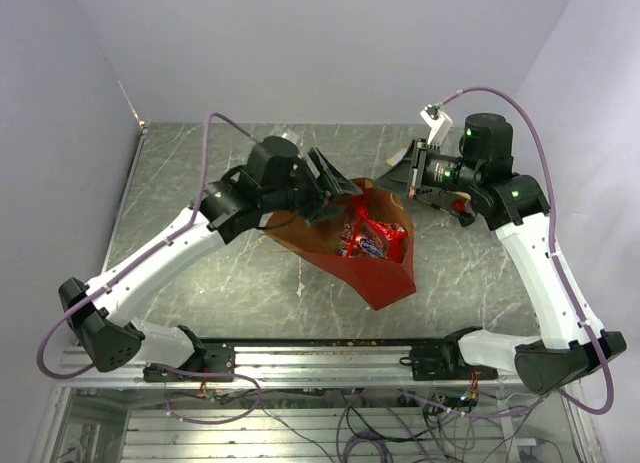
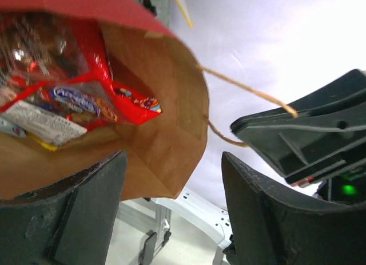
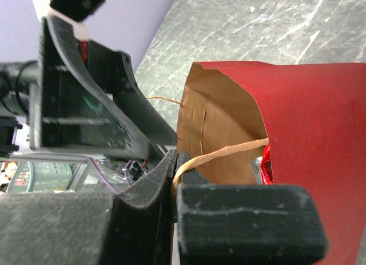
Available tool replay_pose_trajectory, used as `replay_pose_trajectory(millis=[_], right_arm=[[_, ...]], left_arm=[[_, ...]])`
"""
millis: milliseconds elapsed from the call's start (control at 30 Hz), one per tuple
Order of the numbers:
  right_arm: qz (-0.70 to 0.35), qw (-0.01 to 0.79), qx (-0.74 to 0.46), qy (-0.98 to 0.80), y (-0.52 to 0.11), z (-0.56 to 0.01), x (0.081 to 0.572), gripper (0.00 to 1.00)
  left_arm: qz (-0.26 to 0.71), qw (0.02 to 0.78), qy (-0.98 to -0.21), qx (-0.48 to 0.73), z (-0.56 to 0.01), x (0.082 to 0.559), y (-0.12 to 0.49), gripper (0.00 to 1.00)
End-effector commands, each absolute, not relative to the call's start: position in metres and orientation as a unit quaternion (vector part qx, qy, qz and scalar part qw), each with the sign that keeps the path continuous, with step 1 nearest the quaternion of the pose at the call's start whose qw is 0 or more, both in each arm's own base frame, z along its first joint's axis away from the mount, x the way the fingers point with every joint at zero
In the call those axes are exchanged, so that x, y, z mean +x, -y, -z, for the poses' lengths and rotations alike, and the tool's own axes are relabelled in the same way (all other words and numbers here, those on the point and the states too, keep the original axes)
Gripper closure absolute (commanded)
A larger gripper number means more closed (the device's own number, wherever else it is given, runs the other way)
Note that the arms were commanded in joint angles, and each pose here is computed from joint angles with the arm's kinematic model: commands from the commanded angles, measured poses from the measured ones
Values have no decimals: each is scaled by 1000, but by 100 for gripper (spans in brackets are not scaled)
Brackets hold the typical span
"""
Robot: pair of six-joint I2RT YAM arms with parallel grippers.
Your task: Take the snacks out of the paper bag
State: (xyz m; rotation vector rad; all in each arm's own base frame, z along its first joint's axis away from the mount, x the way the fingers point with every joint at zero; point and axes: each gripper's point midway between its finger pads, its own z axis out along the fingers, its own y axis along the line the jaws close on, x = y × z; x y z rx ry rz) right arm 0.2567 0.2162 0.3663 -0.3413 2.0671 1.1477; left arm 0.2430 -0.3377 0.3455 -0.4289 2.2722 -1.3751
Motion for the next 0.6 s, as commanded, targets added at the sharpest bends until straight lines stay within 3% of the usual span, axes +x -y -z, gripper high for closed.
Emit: replay_pose_trajectory(millis=[0,200,333,567], right_arm=[[-459,408,-166,-772,-218,-396,253,100],[-462,400,-164,-774,-219,-385,250,100],[-458,400,-170,-776,-218,-388,251,100],[-441,408,-171,-781,-214,-389,254,100]], left_arm=[[460,209,-827,-247,-326,238,350,24],[390,188,-860,-270,-294,228,371,25],[350,182,-868,-302,-282,234,372,35],[328,187,-872,-313,-276,244,379,37]])
